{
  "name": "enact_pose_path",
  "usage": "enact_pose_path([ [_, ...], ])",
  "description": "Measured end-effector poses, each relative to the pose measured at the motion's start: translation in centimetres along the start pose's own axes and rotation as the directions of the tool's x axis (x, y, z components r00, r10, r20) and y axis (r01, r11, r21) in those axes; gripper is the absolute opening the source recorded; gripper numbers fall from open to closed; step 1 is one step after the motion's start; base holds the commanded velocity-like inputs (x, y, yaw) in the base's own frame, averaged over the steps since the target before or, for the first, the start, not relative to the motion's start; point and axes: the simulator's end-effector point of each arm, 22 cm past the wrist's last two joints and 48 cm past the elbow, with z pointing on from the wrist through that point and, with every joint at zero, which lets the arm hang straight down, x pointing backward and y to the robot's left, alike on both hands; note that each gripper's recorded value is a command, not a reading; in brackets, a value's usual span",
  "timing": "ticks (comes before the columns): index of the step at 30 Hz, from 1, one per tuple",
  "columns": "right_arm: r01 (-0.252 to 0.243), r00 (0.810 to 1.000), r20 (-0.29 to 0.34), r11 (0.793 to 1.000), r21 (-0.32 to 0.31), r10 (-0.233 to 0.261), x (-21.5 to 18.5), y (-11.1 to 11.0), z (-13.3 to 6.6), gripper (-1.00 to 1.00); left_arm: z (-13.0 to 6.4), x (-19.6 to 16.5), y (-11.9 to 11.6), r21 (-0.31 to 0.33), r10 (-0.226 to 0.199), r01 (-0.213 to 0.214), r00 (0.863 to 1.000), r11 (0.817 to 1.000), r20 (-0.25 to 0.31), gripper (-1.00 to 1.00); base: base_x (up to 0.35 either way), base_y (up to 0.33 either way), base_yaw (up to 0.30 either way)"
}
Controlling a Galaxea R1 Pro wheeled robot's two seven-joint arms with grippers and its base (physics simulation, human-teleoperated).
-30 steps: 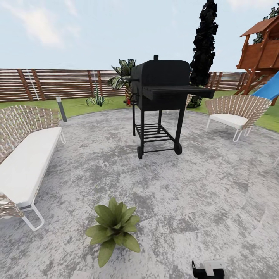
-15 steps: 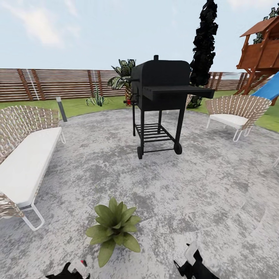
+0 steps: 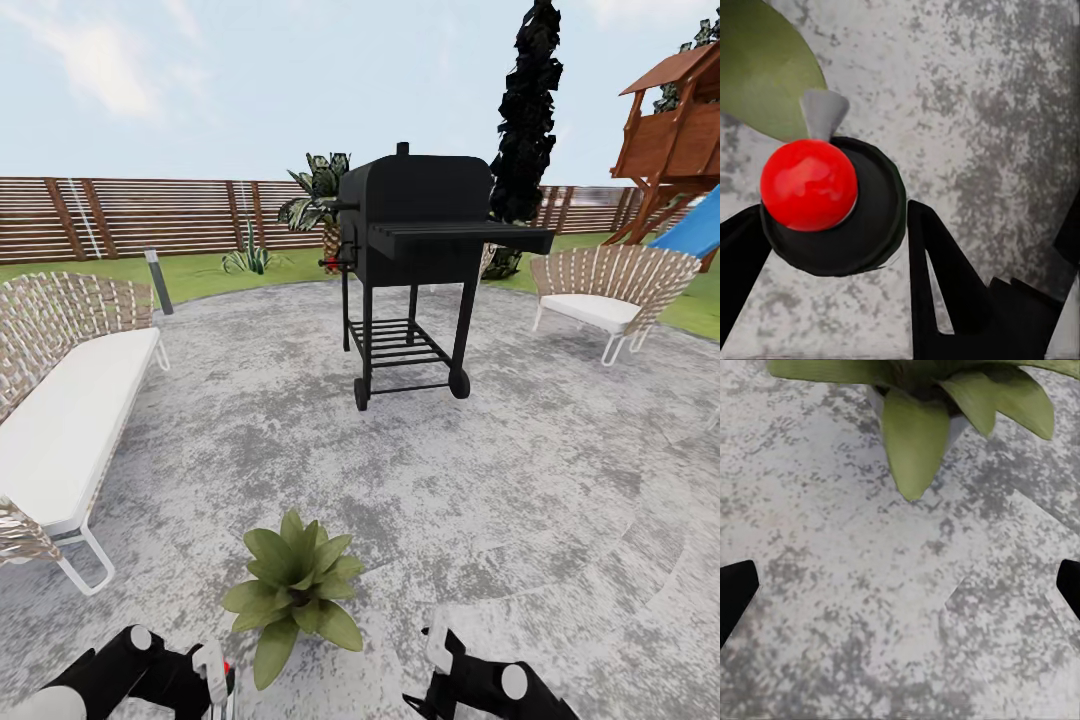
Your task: Pick up the pesticide atomizer in the garden and spray insectifuge to fully cover both potted plants in the garden.
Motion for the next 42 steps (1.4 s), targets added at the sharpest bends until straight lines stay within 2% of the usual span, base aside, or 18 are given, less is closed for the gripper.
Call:
enact_pose_path([
  [5,-0.014,0.999,0.038,1.000,-0.025,0.015,-2.9,1.8,1.6,1.00,-0.5,-0.7,-0.2,0.050,0.026,-0.023,0.998,0.998,-0.058,-1.00,0.000,0.000,0.000],
  [6,-0.067,0.998,0.009,0.996,-0.054,0.067,-4.0,3.4,2.8,1.00,-0.5,-1.9,0.2,0.042,0.076,-0.073,0.994,0.996,-0.073,-1.00,0.000,0.000,0.000],
  [7,-0.075,0.997,0.004,0.994,-0.074,0.075,-4.5,4.1,3.1,1.00,-0.4,-2.1,0.1,0.042,0.087,-0.083,0.993,0.996,-0.085,-1.00,0.000,0.000,0.000],
  [8,-0.058,0.998,0.004,0.991,-0.119,0.059,-5.4,5.4,3.4,-1.00,0.3,-2.9,-0.5,0.050,0.093,-0.088,0.991,0.995,-0.097,-1.00,0.000,0.000,0.000],
  [11,-0.005,1.000,0.013,0.987,-0.158,0.008,-6.9,6.3,3.7,-1.00,1.7,-5.0,-2.1,0.075,0.113,-0.106,0.989,0.992,-0.091,-1.00,0.000,0.000,0.000],
  [15,0.003,1.000,0.013,0.985,-0.170,-0.001,-7.0,6.6,3.8,-1.00,3.0,-6.1,-3.8,0.102,0.166,-0.155,0.980,0.983,-0.113,-1.00,0.000,0.000,0.000],
  [21,0.006,1.000,0.019,0.980,-0.199,-0.002,-7.3,7.3,3.7,-1.00,5.0,-9.5,-6.6,0.138,0.216,-0.203,0.973,0.969,-0.080,-1.00,0.000,0.000,0.000],
  [28,0.008,0.999,0.044,0.978,-0.211,0.001,-9.0,8.2,4.2,-1.00,5.8,-9.7,-7.2,0.138,0.286,-0.269,0.950,0.953,-0.123,-1.00,0.000,0.000,0.000],
  [33,0.027,0.998,0.065,0.983,-0.184,-0.016,-10.0,6.9,4.0,-1.00,6.1,-10.7,-7.5,0.138,0.311,-0.294,0.943,0.946,-0.121,-1.00,0.000,0.000,0.000],
  [36,0.035,0.997,0.075,0.985,-0.170,-0.023,-10.6,6.3,3.9,-1.00,6.6,-11.0,-8.3,0.153,0.361,-0.340,0.921,0.928,-0.144,-1.00,0.000,0.000,0.000],
  [39,0.038,0.997,0.079,0.986,-0.165,-0.025,-10.8,6.1,3.9,-1.00,6.7,-11.3,-8.6,0.156,0.371,-0.349,0.917,0.924,-0.144,-1.00,0.000,0.000,0.000],
  [42,0.039,0.996,0.080,0.986,-0.164,-0.026,-10.8,6.1,3.8,-1.00,6.9,-11.8,-8.9,0.158,0.371,-0.350,0.919,0.923,-0.133,-1.00,0.000,0.000,0.000],
])
